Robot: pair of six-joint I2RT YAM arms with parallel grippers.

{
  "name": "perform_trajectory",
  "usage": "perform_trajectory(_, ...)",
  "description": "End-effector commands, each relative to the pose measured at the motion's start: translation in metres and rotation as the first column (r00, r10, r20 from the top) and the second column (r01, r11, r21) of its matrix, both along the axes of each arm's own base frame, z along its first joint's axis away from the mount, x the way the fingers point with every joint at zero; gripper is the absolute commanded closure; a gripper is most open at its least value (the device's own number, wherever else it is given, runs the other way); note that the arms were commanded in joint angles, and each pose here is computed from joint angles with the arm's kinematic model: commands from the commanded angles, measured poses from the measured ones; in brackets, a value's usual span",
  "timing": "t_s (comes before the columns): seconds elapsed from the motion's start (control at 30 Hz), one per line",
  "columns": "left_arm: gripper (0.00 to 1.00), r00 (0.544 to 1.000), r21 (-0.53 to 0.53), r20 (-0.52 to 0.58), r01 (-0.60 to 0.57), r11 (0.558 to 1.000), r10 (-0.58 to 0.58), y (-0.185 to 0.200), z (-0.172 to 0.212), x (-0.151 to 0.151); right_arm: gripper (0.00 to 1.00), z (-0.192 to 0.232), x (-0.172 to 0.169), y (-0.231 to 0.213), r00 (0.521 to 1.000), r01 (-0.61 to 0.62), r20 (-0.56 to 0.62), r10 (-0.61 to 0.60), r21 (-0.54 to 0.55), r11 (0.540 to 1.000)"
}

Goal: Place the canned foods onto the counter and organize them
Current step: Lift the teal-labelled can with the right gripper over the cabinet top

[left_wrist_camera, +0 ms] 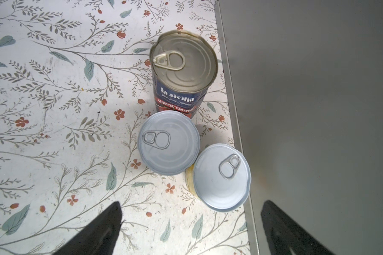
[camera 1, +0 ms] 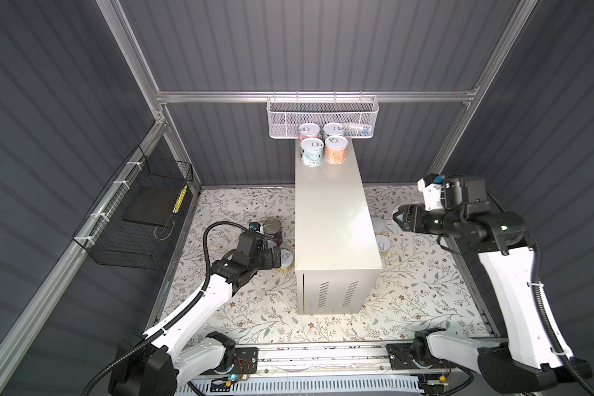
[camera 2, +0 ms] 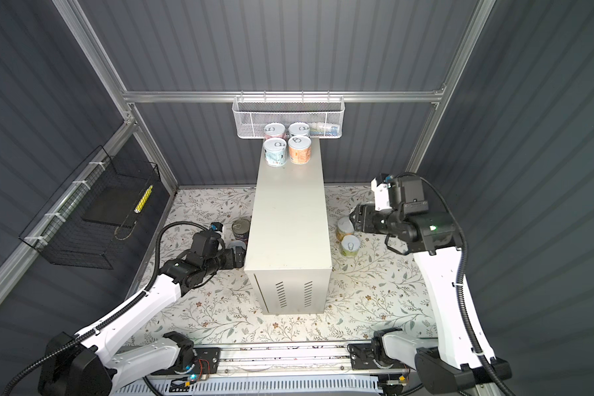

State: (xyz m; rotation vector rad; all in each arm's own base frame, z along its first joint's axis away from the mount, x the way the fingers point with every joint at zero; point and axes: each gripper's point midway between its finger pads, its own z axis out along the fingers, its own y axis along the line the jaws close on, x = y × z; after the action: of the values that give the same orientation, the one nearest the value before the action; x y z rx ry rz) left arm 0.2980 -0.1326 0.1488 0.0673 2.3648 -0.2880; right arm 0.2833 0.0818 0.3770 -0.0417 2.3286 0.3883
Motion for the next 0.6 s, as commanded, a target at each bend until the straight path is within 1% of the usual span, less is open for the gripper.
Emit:
perform_trajectory(0.0,0.00,1.000,0.013,0.014,0.004,1.000,-0.005,0.002,0.009,0.003,1.00,0.032,-0.008,0.022,0.992,-0.125,0.015,0.125,-0.014,0.992)
perform_trajectory(0.13,0.00,1.000,0.011,0.030,-0.006,1.000,0.005,0.003,0.015,0.004,1.00,0.063,0.003,0.051,0.978,-0.197,0.048,0.202,-0.098,0.976)
perform_trajectory(0.23,0.01,0.999,0.014,0.039,-0.007,1.000,0.006,0.004,0.020,0.005,1.00,0.078,0.013,0.082,0.959,-0.262,0.083,0.271,-0.107,0.959)
perform_trajectory(0.3,0.01,0.999,0.007,0.048,0.002,1.000,-0.002,0.002,0.023,0.005,1.00,0.074,0.023,0.100,0.950,-0.290,0.088,0.299,-0.107,0.951)
perform_trajectory(0.47,0.01,0.998,0.000,0.062,0.023,1.000,-0.023,-0.002,0.035,0.008,1.00,0.072,0.036,0.124,0.943,-0.291,0.122,0.309,-0.148,0.945)
perform_trajectory(0.57,0.00,0.997,0.017,0.068,0.031,0.999,-0.032,-0.002,0.040,0.010,1.00,0.062,0.044,0.133,0.945,-0.292,0.100,0.311,-0.168,0.942)
